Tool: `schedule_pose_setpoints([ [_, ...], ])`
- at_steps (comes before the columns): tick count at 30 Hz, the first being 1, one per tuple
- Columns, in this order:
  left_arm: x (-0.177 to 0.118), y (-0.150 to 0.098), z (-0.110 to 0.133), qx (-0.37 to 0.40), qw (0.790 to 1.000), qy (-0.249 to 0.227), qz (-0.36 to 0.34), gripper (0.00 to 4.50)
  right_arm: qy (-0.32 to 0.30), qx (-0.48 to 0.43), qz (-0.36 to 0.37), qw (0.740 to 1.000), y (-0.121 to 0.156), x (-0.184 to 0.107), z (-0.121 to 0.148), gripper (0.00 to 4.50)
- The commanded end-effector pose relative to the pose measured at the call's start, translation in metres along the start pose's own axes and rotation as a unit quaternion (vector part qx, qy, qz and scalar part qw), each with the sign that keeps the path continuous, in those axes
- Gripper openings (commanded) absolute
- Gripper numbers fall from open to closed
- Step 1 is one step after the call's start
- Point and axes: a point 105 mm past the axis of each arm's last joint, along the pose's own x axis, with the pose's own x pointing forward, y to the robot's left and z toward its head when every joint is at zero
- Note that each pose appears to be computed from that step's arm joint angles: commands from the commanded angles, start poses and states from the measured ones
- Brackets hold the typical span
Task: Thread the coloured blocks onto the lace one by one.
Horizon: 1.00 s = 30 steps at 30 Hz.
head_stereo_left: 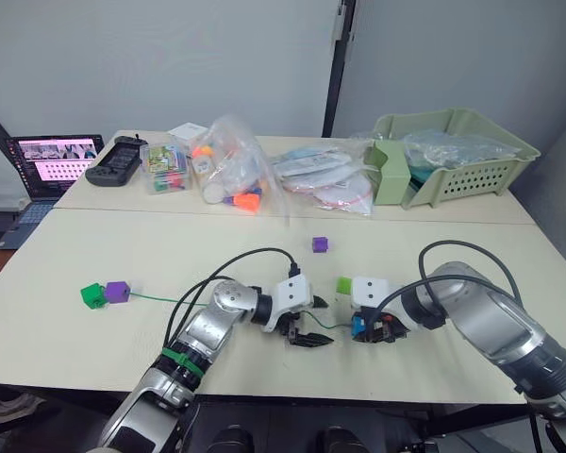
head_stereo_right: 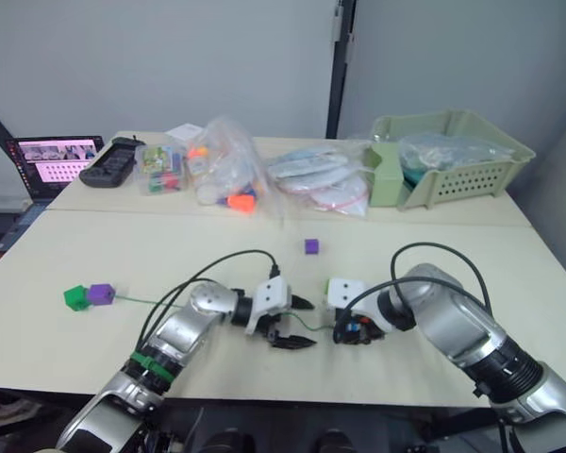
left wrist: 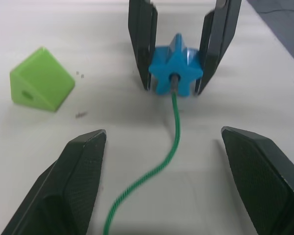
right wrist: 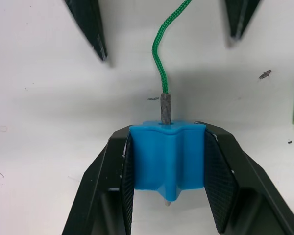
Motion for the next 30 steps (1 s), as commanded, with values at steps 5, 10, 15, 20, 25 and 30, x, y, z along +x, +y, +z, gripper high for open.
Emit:
schedule_pose_setpoints([
  [5,0.009,-0.005,0.011,0.016,1.000,-0.016,-0.011,2.47,-0.016,-0.010,-0.010,1.000,-0.003,-0.004,0.007,1.38],
  [10,0.012,-0.007,0.013,0.016,0.999,-0.020,-0.020,0.87,-0.016,-0.010,-0.013,1.000,-0.004,-0.005,0.007,1.38],
  [15,0.014,-0.007,0.014,0.014,0.999,-0.021,-0.024,0.00,-0.019,-0.008,-0.015,1.000,-0.004,-0.004,0.009,1.38],
  [20,0.024,-0.007,0.018,0.016,0.999,-0.029,-0.028,0.00,-0.019,-0.006,-0.013,1.000,-0.003,-0.003,0.009,1.38],
  [25,0.039,-0.005,0.028,0.025,0.998,-0.043,-0.028,0.00,-0.021,-0.003,-0.012,1.000,0.000,-0.002,0.010,1.38],
  [30,0.044,-0.002,0.031,0.022,0.999,-0.046,-0.019,0.00,-0.022,0.001,-0.014,1.000,0.000,-0.003,0.009,1.38],
])
